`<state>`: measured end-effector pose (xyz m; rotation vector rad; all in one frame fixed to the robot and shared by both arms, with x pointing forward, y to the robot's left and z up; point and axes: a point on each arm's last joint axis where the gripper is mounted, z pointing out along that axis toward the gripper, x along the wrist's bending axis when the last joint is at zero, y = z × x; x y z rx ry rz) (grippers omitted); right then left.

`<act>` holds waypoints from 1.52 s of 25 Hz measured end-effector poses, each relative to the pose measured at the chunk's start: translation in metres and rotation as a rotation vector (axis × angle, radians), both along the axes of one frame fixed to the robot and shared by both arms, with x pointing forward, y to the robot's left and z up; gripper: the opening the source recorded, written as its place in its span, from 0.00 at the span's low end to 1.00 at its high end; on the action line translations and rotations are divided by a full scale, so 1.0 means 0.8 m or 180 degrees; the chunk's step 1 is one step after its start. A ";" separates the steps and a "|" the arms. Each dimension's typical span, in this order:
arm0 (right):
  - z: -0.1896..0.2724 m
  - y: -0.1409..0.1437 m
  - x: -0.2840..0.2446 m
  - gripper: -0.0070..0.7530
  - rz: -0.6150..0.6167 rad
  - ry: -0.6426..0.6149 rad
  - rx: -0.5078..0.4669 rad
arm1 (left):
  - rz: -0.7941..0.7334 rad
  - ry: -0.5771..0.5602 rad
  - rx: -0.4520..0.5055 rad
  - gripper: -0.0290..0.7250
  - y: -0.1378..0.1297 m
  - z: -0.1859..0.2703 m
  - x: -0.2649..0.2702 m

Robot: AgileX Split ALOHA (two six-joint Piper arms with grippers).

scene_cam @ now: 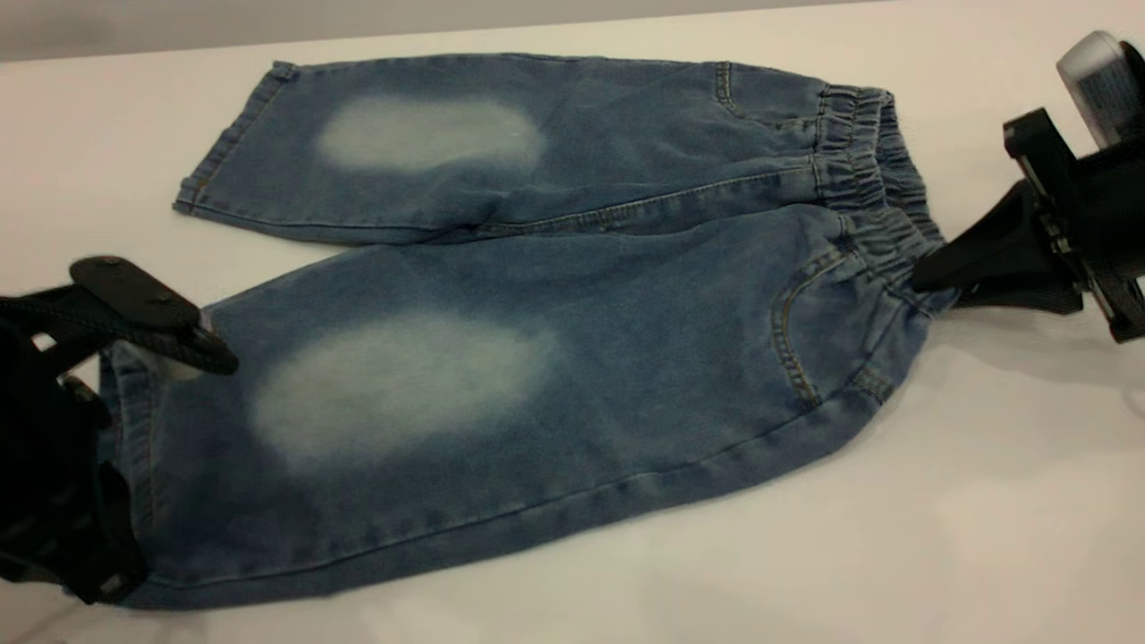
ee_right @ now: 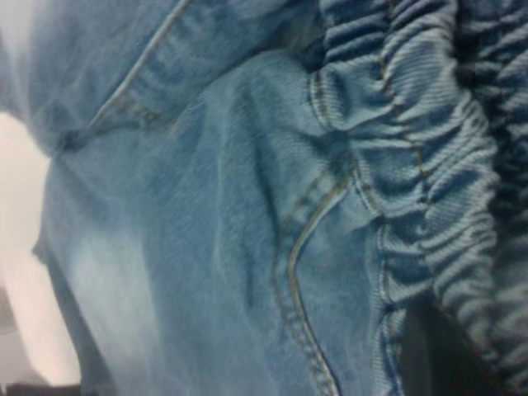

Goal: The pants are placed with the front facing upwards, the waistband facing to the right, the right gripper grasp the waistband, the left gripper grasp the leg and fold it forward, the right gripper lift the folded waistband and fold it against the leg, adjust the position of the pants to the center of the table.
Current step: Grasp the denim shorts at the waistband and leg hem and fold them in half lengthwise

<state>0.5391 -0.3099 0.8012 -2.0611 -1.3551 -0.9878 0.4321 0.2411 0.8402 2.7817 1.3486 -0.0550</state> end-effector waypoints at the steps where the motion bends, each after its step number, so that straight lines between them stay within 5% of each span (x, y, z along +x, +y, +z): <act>1: -0.001 0.001 -0.004 0.06 0.0011 0.0019 0.0003 | -0.0003 -0.0022 -0.0010 0.14 0.000 0.004 0.000; 16: 0.042 0.012 -0.070 0.06 0.0037 -0.0025 -0.0327 | -0.0027 -0.0503 0.0041 0.14 0.009 0.076 -0.005; 38: 0.088 0.041 -0.156 0.06 0.0019 -0.0001 -0.0086 | 0.0060 -0.1168 0.0211 0.14 0.037 0.177 -0.062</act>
